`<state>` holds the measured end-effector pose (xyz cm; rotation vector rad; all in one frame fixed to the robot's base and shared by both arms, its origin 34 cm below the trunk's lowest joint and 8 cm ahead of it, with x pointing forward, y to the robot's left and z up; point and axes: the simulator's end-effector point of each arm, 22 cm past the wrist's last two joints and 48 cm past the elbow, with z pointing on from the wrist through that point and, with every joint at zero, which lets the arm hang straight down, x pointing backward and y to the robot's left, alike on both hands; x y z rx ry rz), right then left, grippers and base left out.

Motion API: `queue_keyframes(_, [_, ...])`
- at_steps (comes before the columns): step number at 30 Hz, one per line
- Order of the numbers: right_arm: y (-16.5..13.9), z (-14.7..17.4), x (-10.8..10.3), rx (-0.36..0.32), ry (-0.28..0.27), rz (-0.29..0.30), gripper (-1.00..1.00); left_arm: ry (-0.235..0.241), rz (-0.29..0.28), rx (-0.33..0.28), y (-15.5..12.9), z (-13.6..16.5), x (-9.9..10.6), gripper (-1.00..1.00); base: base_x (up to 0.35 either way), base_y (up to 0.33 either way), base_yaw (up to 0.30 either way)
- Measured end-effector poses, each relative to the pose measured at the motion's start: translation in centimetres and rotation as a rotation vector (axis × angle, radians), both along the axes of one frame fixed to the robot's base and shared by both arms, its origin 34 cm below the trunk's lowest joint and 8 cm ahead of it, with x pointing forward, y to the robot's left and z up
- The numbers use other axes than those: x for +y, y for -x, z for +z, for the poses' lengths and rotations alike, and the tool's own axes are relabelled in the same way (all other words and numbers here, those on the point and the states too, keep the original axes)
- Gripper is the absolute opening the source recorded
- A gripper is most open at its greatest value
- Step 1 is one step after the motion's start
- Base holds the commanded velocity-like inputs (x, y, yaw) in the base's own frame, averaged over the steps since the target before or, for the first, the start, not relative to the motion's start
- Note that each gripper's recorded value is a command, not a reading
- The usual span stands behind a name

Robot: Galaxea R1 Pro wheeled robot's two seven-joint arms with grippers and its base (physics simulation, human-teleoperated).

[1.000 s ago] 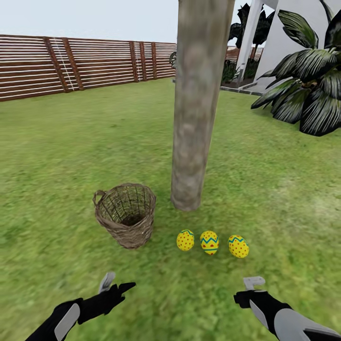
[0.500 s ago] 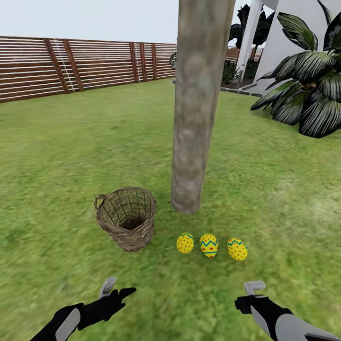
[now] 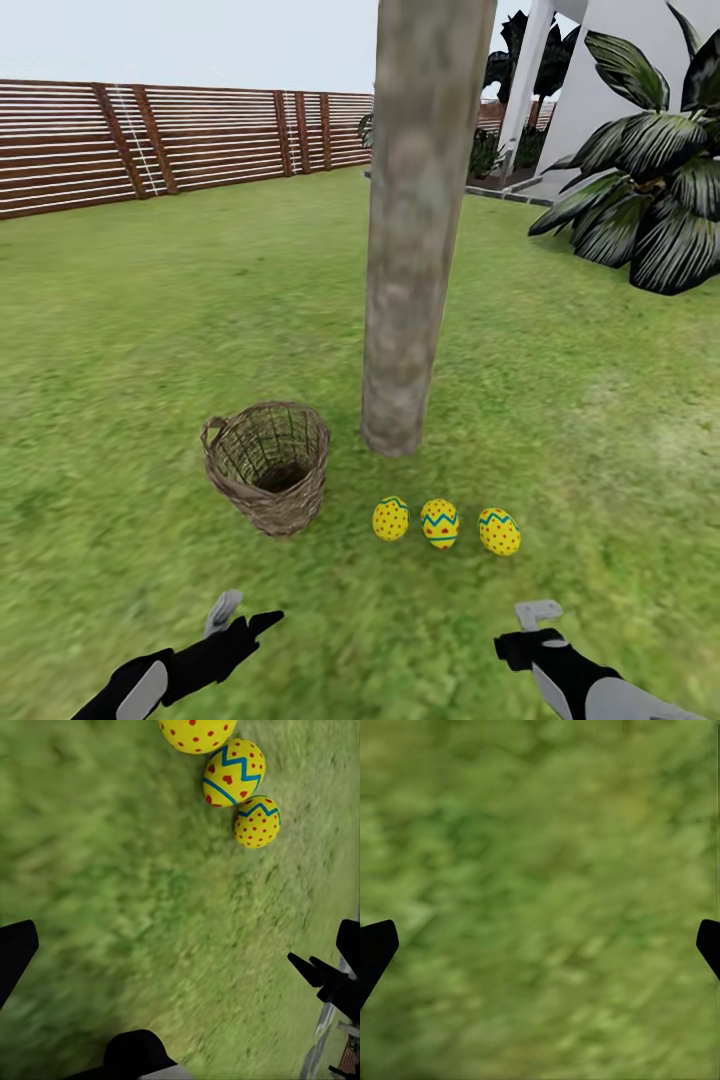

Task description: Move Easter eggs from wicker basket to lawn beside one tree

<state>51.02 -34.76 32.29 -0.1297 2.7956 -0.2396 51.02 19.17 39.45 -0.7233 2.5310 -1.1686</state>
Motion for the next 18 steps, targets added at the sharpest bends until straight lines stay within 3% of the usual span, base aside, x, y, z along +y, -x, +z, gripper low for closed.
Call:
queue_keyframes(6, [1.2,0.7,0.3,0.000,-0.007,0.006,1.00,-0.015,0.000,0.027,1.2,0.2,0.1,1.00,0.000,0.000,0.000])
queue_keyframes(10, [2.6,1.1,0.3,0.001,-0.008,0.009,1.00,-0.015,-0.026,0.051,2.8,0.1,-1.6,1.00,0.000,0.000,0.000])
queue_keyframes(18, [4.5,2.1,0.3,0.027,-0.007,0.008,1.00,-0.015,-0.026,0.068,3.2,1.4,-1.7,1.00,0.000,0.000,0.000])
